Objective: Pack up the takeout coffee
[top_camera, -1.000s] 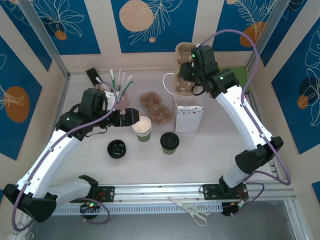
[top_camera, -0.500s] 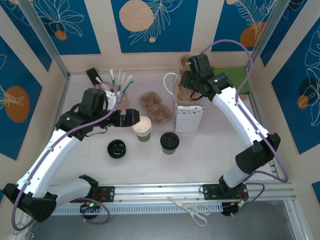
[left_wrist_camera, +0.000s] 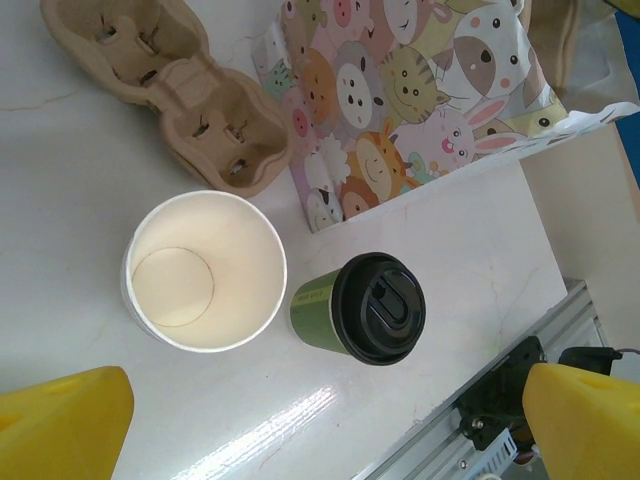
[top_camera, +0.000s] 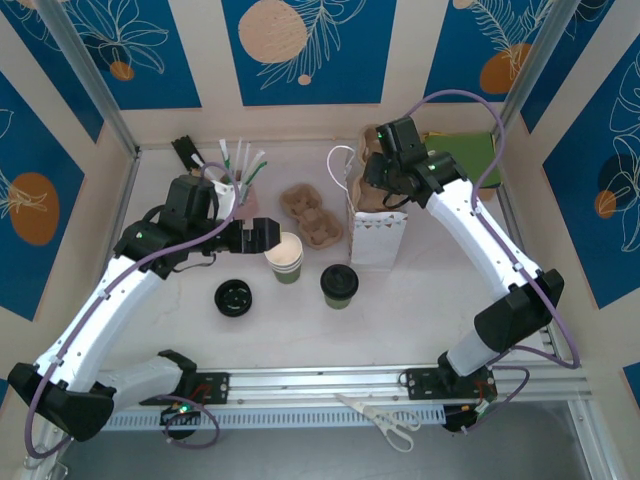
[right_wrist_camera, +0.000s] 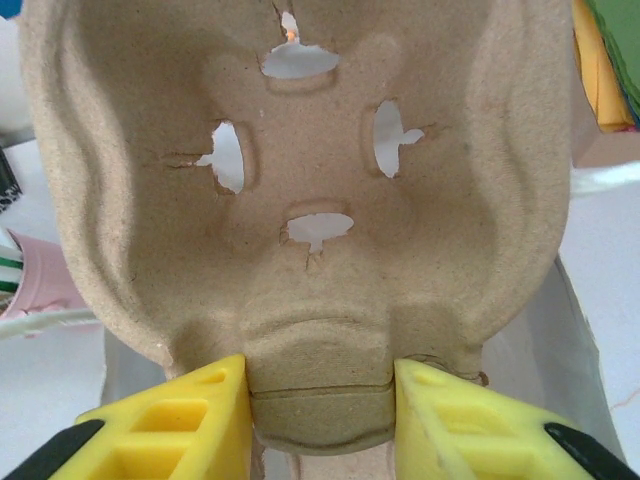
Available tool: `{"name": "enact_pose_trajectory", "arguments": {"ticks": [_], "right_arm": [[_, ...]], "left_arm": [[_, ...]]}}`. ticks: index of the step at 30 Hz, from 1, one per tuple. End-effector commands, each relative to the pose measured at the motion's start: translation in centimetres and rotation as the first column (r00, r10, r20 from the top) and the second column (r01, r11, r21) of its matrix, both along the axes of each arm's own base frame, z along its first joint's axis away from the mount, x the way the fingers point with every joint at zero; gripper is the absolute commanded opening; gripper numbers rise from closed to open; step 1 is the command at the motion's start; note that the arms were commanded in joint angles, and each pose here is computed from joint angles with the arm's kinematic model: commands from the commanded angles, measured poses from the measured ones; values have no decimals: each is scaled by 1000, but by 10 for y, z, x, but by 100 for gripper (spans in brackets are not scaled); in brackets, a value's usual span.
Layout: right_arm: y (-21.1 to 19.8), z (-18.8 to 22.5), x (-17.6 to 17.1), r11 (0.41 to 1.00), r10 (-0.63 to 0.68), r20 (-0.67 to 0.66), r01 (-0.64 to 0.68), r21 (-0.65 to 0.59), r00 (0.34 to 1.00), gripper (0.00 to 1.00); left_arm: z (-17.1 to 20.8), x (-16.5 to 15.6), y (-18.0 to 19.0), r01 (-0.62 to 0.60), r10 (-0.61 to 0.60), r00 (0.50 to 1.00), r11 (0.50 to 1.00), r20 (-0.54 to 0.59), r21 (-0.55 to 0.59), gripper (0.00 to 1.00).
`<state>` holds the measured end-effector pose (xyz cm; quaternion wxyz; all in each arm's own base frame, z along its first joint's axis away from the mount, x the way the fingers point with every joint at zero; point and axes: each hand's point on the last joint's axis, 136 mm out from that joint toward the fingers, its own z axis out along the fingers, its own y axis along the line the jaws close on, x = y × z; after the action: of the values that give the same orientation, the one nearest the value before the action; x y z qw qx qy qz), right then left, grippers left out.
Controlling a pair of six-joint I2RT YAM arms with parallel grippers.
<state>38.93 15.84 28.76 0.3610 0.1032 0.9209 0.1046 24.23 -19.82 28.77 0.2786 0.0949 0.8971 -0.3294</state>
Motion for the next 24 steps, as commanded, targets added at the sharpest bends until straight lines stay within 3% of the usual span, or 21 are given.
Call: {"name": "enact_pose_trajectory", "arguments": {"ticks": [1,24], "right_arm": [[-1,-5,-11,1000,6,-43,-5,17,999,36],[4,-53,-10,998,36,-277,-47,-32,960,35]], "left_arm": [[8,-1,0,11,-11,999,1000,30,12,100],[-5,-12,10,-20,20,999,1000,36,8,100]]}}
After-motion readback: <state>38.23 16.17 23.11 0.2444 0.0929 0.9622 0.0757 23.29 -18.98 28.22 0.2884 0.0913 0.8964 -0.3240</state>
